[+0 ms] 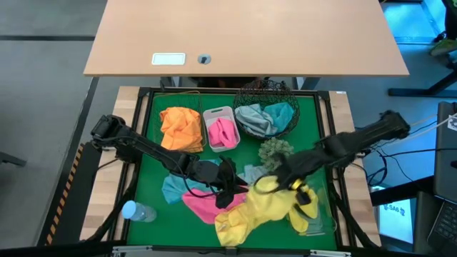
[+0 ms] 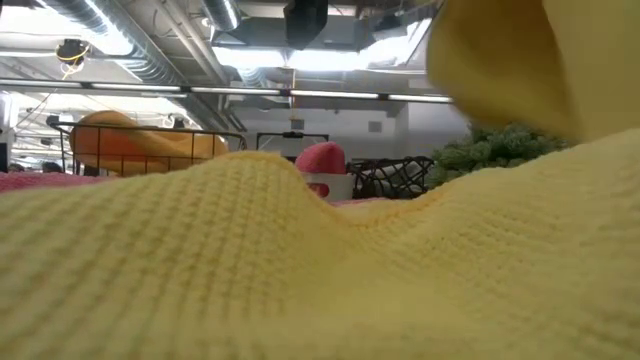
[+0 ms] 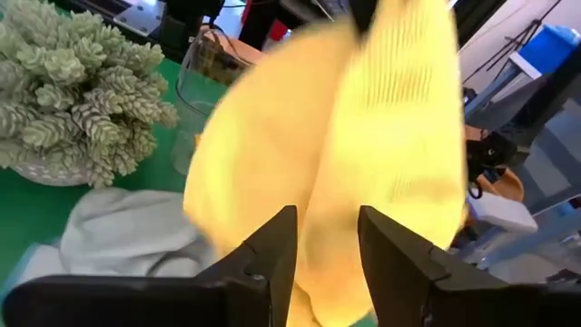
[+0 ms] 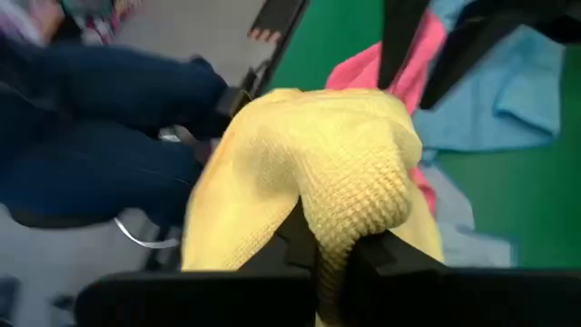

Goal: Sort microfiber towel by color & place in baskets
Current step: Put the yellow microfiber towel into the transparent bin

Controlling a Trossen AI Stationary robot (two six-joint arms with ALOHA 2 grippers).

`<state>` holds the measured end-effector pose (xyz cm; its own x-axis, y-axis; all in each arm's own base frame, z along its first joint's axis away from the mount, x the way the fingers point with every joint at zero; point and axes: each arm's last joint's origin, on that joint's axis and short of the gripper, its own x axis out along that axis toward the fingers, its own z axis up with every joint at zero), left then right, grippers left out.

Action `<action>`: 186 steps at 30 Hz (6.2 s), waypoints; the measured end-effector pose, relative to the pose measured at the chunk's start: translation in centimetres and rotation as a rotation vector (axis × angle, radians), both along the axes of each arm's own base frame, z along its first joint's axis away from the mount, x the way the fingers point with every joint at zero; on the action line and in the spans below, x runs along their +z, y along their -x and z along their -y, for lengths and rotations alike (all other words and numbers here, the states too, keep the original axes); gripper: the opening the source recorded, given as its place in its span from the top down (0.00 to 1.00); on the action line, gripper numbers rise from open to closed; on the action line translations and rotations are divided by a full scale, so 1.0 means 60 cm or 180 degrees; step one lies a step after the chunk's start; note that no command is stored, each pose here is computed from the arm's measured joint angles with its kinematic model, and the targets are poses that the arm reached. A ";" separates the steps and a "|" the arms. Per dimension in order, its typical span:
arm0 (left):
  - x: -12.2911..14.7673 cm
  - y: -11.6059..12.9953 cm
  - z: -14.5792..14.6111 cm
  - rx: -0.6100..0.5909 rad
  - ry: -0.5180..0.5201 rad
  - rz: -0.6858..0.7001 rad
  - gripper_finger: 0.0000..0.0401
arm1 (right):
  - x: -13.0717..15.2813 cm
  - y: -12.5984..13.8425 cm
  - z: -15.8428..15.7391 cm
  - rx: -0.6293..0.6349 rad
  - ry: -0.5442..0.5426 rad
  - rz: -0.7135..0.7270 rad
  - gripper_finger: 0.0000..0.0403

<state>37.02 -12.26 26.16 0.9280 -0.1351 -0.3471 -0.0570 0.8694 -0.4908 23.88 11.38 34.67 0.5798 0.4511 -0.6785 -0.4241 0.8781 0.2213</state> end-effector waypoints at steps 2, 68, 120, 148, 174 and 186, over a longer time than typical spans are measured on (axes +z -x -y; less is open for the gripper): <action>0.000 0.000 0.000 -0.0013 -0.0036 0.0002 0.72 | 0.021 0.029 0.013 -0.0133 -0.0181 -0.0030 0.96; -0.004 0.000 0.000 -0.0057 -0.0150 -0.0036 0.71 | -0.248 0.144 0.059 -0.1331 -0.0659 -0.2034 0.83; -0.004 0.000 0.000 -0.0094 -0.0249 -0.0021 0.71 | -0.149 0.163 0.060 -0.0948 -0.1317 -0.1865 0.51; -0.004 -0.001 -0.006 0.0007 -0.0275 -0.0016 0.71 | -0.173 0.217 0.104 -0.1981 0.0082 -0.2148 0.51; -0.004 -0.002 -0.006 0.0010 -0.0278 -0.0015 0.71 | -0.143 0.212 0.100 -0.1819 -0.0060 -0.1997 0.99; -0.004 -0.001 -0.005 0.0008 -0.0271 -0.0016 0.71 | -0.069 0.176 0.078 -0.1501 -0.1080 -0.1340 0.99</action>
<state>37.09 -11.94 25.94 0.9266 -0.1026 -0.3618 -0.0614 0.9078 -0.4148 13.30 6.68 30.55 0.4848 0.4427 -0.7543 0.1651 0.8006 0.5760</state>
